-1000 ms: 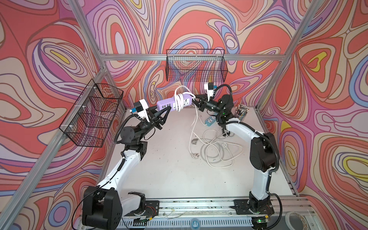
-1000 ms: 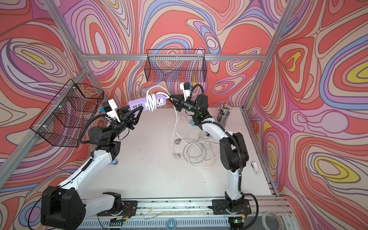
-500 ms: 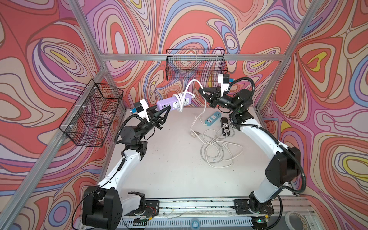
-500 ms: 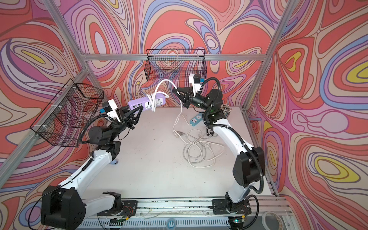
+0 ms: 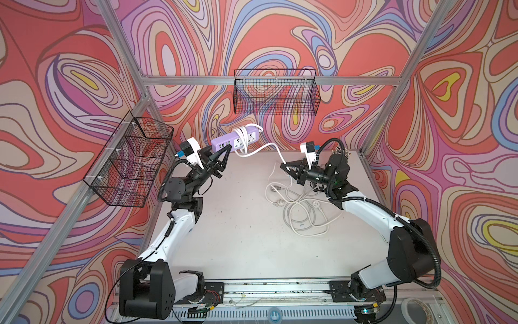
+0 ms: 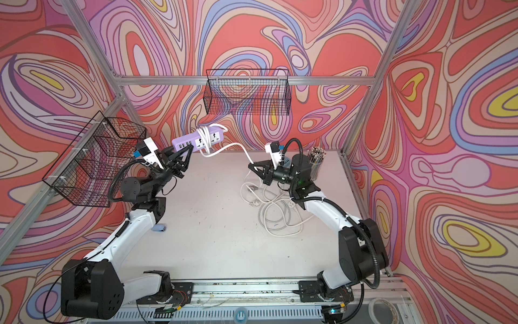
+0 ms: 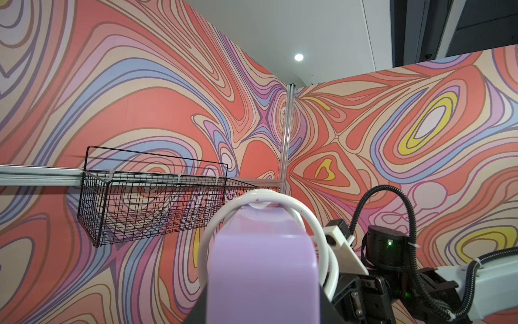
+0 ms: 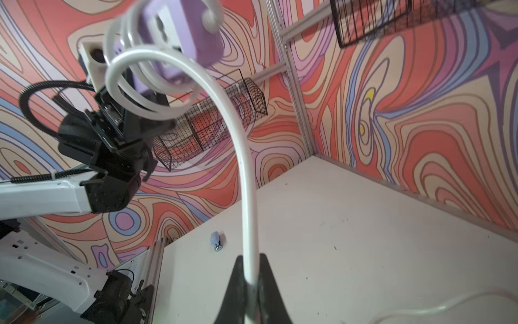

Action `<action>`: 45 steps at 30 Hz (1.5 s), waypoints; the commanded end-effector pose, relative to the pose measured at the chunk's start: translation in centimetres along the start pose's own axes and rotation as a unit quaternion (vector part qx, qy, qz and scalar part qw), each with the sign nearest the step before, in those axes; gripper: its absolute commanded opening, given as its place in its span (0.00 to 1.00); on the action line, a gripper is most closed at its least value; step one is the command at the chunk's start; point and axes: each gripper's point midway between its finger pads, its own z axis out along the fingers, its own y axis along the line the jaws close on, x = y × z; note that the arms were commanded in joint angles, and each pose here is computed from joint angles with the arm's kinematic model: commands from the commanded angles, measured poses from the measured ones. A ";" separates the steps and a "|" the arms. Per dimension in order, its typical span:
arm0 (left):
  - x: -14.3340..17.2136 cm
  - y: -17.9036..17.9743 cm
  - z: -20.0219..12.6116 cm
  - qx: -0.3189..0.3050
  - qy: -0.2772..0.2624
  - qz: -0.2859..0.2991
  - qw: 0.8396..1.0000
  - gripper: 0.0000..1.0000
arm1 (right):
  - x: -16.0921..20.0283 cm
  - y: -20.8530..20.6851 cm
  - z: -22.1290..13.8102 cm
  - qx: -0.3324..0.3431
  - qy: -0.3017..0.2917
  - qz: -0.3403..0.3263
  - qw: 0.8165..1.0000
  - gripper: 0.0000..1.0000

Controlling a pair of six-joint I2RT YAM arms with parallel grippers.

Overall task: Unwrap the cord wrapped around the power strip
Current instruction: Unwrap the power cord from the power strip.

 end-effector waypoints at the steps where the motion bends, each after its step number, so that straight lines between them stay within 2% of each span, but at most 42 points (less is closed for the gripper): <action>1: -4.4 -2.4 0.2 0.037 -0.064 0.042 0.996 0.00 | 2.8 -1.7 0.6 -0.005 0.006 0.034 0.999 0.00; 8: -5.0 -3.0 0.2 0.050 -0.073 0.033 0.996 0.00 | 9.2 -6.8 2.5 -0.004 0.013 0.121 0.993 0.00; 14: -5.0 -3.2 0.1 0.052 -0.071 0.032 0.996 0.00 | 13.5 -9.4 3.7 -0.008 0.011 0.179 0.984 0.00; 17: -4.7 -3.0 0.3 0.053 -0.067 0.026 0.996 0.00 | 14.5 -9.2 4.2 -0.016 0.009 0.185 0.982 0.00; 21: -4.2 -2.8 0.4 0.055 -0.062 0.019 0.996 0.00 | 12.9 -7.8 3.8 -0.032 -0.006 0.162 0.986 0.00; 22: -4.1 -2.8 0.5 0.056 -0.061 0.018 0.996 0.00 | 12.2 -7.4 3.7 -0.034 -0.009 0.150 0.988 0.05; 23: -4.1 -2.8 0.5 0.057 -0.060 0.016 0.996 0.00 | 11.4 -6.9 3.6 -0.032 -0.010 0.136 0.990 0.16; 24: -3.9 -2.8 0.6 0.057 -0.059 0.016 0.996 0.00 | 10.5 -6.5 3.5 -0.029 -0.010 0.121 0.992 0.35; 25: -3.8 -2.9 0.6 0.059 -0.057 0.016 0.996 0.00 | 9.8 -6.2 3.4 -0.024 -0.009 0.109 0.994 0.59; 26: -3.7 -2.9 0.7 0.060 -0.057 0.016 0.996 0.00 | 8.9 -5.8 3.2 -0.019 -0.008 0.093 0.995 0.96; 27: -3.7 -3.0 0.7 0.061 -0.056 0.016 0.996 0.00 | 8.2 -5.5 3.2 -0.014 -0.003 0.079 0.997 0.98; 33: -3.3 -3.2 0.8 0.061 -0.047 0.021 0.997 0.00 | 3.8 -4.2 2.3 0.038 0.009 -0.015 0.999 0.98; 38: -2.8 -3.6 1.0 0.066 -0.038 0.022 0.997 0.00 | 0.3 -2.5 1.9 0.058 0.006 -0.108 0.992 0.98; 45: -2.7 -3.9 1.2 0.069 -0.034 0.020 0.997 0.00 | -1.8 1.0 4.6 0.024 0.033 -0.208 0.977 0.93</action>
